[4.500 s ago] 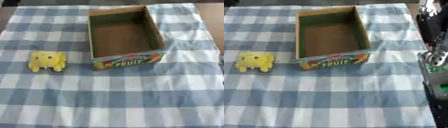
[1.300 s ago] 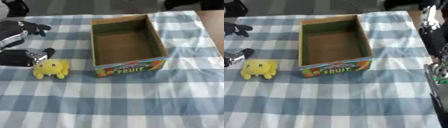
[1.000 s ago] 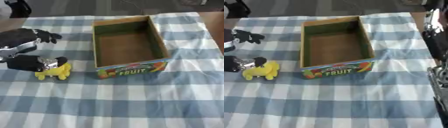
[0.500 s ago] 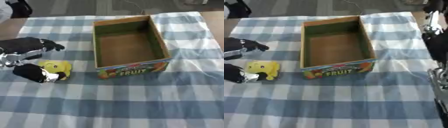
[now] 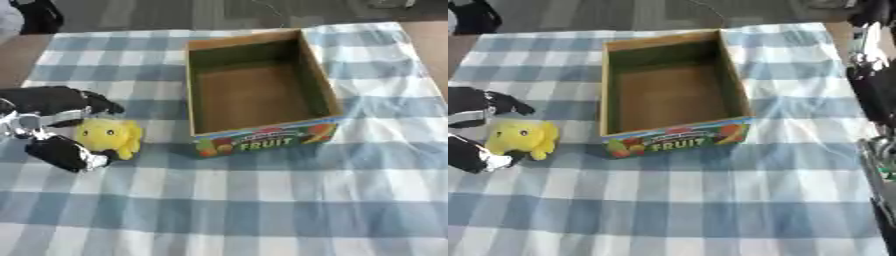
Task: Pick up objects on the table and place them in the box.
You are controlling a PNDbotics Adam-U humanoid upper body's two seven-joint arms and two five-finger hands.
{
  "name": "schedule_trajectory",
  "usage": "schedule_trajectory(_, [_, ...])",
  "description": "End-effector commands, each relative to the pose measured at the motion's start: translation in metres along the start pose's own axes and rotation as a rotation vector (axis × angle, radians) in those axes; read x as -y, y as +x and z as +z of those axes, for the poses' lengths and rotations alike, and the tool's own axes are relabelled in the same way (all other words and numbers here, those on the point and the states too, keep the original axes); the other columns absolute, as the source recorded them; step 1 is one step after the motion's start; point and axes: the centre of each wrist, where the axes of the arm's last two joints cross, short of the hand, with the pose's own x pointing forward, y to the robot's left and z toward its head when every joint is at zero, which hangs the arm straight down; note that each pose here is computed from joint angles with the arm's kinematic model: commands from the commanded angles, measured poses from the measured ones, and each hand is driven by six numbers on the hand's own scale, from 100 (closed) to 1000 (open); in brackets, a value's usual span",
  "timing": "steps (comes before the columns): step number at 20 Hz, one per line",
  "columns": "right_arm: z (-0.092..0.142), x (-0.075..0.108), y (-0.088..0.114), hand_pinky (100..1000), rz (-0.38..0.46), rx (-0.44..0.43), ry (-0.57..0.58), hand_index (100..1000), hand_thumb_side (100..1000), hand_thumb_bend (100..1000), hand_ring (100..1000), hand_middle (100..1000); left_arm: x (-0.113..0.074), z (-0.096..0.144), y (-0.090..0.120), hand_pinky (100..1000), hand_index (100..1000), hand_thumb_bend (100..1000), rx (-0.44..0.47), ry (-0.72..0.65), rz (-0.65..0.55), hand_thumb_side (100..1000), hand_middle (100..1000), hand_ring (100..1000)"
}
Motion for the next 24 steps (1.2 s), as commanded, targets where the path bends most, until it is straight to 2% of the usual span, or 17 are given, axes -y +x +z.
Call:
schedule_trajectory(1, [-0.007,0.003,0.005,730,-0.002,0.034,-0.001,814,627,100,578,590,-0.003,0.002,-0.008,901,1000,294,-0.036,-0.006,-0.015,600,885,936])
schedule_trajectory(4, [-0.007,0.002,0.006,730,-0.004,0.035,0.000,812,627,100,577,589,0.001,-0.002,-0.013,904,1000,368,-0.069,-0.023,-0.017,624,877,939])
schedule_trajectory(9, [-0.007,0.002,0.006,729,-0.005,0.037,0.001,812,626,100,576,586,0.009,-0.012,-0.023,910,1000,386,-0.122,-0.055,-0.045,623,878,945])
schedule_trajectory(15, [-0.006,0.001,0.006,730,-0.007,0.033,0.003,812,625,100,574,583,0.013,-0.020,-0.027,895,1000,276,-0.161,-0.028,-0.057,639,845,930])
schedule_trajectory(17, [-0.006,0.001,0.006,730,-0.007,0.032,0.004,812,627,100,573,583,0.014,-0.022,-0.028,892,1000,269,-0.168,-0.011,-0.054,621,838,926])
schedule_trajectory(19, [-0.006,0.001,0.005,730,-0.006,0.031,0.005,812,626,100,573,582,0.015,-0.023,-0.028,882,992,224,-0.174,0.004,-0.051,606,816,914])
schedule_trajectory(20, [-0.005,0.001,0.005,730,-0.006,0.030,0.005,812,625,100,573,582,0.015,-0.024,-0.029,876,973,182,-0.179,0.016,-0.050,597,800,904])
schedule_trajectory(24, [-0.005,0.001,0.005,731,-0.005,0.028,0.005,813,626,100,572,580,0.016,-0.028,-0.031,853,920,148,-0.207,0.057,-0.052,551,760,875])
